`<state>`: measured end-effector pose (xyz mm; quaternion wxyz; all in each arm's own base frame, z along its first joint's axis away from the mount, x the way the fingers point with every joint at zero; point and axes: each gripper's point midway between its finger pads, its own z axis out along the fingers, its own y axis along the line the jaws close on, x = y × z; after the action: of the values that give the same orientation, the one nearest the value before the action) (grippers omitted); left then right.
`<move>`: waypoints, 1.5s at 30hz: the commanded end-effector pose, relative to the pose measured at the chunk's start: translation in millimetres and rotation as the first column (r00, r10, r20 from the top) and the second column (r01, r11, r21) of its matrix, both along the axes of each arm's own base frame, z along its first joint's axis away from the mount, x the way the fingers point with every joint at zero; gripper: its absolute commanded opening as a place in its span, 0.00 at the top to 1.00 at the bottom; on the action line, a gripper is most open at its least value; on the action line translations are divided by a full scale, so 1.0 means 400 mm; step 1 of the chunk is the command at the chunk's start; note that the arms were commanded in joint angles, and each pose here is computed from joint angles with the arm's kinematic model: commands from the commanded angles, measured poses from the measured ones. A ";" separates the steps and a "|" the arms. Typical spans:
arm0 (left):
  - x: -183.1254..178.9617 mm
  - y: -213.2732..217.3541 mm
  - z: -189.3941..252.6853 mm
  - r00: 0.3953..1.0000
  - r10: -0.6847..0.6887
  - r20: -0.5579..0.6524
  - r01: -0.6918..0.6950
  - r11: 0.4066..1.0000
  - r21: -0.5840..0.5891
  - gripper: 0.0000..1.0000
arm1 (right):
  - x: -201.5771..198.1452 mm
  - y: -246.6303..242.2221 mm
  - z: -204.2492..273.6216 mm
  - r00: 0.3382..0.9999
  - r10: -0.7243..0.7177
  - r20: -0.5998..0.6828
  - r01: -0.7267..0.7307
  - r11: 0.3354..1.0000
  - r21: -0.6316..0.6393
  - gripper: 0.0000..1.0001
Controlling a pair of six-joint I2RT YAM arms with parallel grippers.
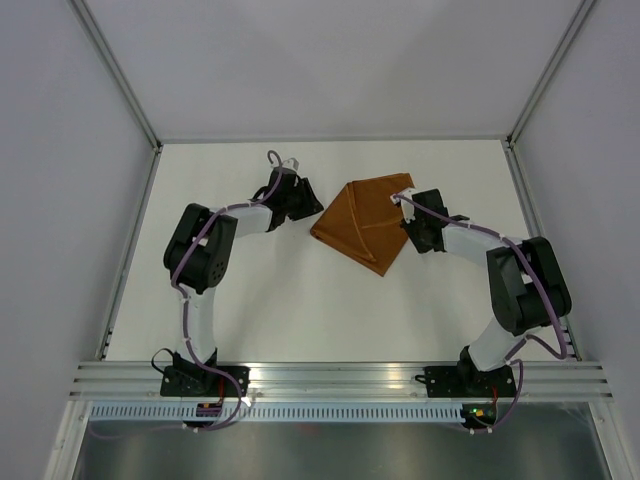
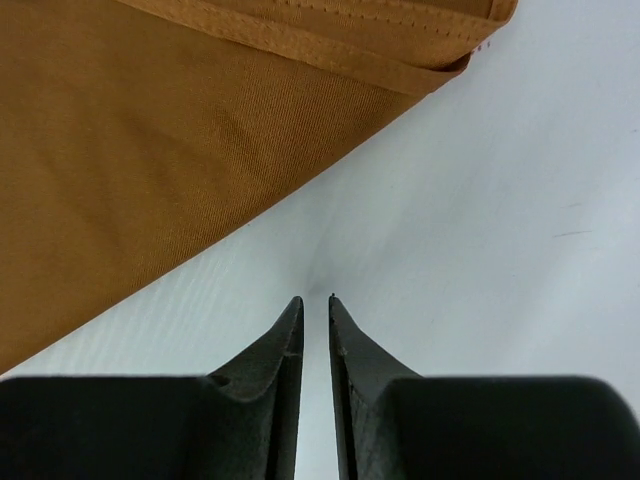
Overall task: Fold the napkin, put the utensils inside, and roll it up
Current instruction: Roll the napkin with the utensil
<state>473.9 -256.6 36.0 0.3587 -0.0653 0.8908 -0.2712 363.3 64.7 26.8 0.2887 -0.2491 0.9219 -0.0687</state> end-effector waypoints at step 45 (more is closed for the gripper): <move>-0.250 0.065 0.094 0.988 0.141 0.057 -0.141 0.990 -0.016 0.45 | 0.226 0.093 0.162 0.991 0.008 0.136 -0.024 0.993 0.119 0.50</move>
<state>368.5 -239.1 41.4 0.3593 -0.1468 0.8838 -0.2612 447.9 110.2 44.7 0.3192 -0.2442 0.9155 -0.0190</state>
